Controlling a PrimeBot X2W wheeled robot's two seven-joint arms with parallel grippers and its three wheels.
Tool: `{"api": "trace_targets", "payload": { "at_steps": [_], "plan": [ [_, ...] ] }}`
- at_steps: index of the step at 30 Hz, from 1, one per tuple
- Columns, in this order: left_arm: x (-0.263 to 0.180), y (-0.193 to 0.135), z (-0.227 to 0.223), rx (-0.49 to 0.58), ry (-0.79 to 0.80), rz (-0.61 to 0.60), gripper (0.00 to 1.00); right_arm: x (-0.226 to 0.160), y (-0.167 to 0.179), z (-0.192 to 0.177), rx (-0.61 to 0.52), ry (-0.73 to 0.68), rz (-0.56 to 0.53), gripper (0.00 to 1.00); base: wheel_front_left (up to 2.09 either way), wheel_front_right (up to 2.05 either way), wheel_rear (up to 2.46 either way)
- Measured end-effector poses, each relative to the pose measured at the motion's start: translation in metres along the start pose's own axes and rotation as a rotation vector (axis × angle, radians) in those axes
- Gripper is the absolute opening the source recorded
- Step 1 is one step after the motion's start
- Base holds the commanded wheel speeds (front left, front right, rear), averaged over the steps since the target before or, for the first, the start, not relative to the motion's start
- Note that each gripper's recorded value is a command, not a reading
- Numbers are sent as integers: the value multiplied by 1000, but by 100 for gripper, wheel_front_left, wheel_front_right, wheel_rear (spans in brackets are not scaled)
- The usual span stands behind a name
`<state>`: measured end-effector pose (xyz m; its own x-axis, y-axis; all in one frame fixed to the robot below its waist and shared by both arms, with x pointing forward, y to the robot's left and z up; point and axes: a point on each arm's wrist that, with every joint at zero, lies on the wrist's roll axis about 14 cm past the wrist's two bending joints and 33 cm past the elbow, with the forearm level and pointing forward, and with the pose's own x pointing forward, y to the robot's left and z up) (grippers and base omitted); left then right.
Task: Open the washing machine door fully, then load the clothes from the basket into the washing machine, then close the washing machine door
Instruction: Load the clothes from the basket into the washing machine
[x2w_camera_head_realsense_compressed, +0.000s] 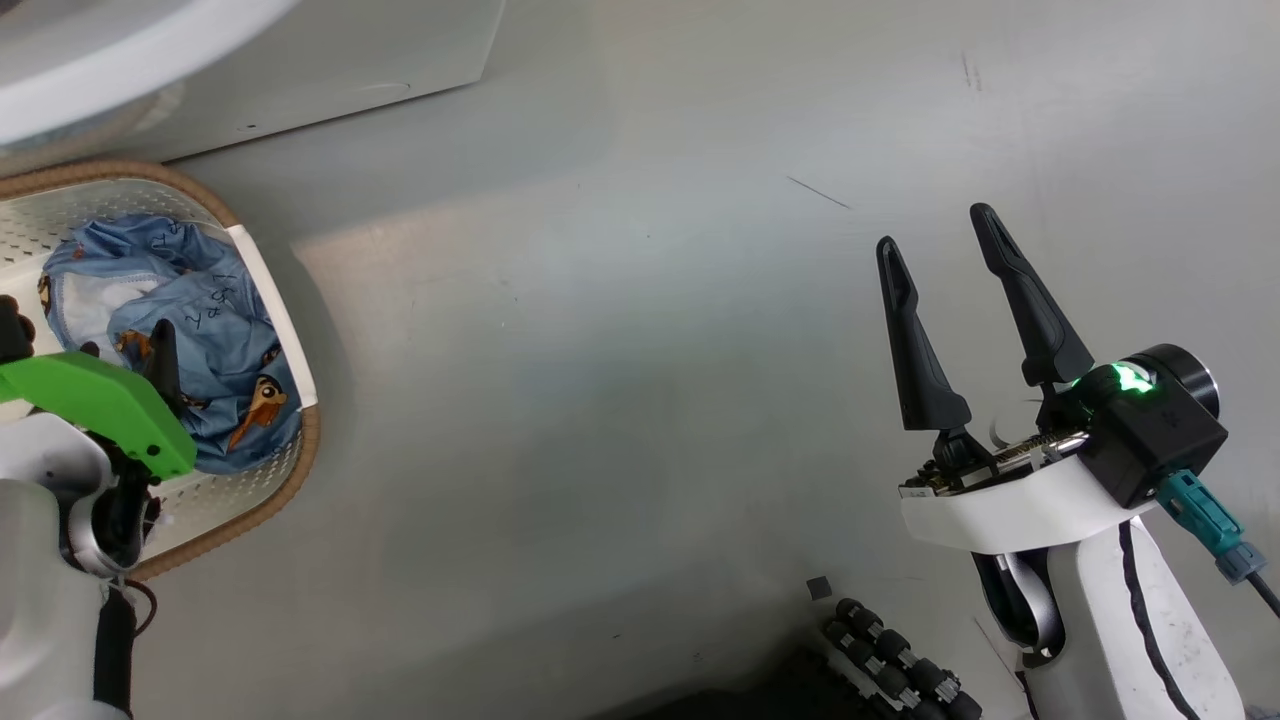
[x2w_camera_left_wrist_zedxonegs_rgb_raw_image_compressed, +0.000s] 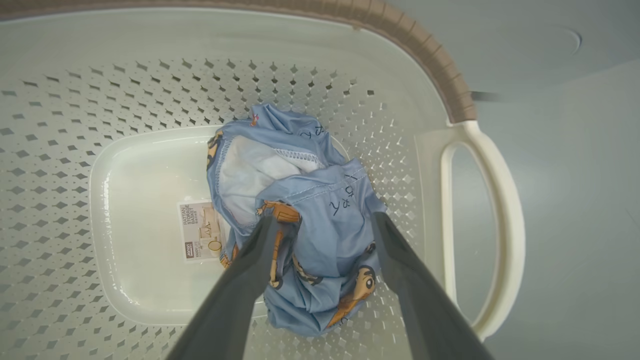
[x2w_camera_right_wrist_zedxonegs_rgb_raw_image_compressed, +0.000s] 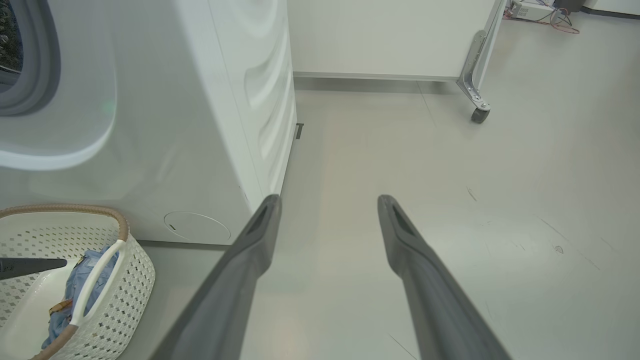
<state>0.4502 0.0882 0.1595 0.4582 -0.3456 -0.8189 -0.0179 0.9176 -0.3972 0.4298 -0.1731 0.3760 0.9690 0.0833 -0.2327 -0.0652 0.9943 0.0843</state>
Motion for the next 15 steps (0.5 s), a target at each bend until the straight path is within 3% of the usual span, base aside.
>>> {"api": "trace_targets", "payload": {
  "at_steps": [15],
  "plan": [
    [31,22,-15,-31,93,44,100,12,-5,-25,-30,52,-4,100,0,0,0]
  ]
}}
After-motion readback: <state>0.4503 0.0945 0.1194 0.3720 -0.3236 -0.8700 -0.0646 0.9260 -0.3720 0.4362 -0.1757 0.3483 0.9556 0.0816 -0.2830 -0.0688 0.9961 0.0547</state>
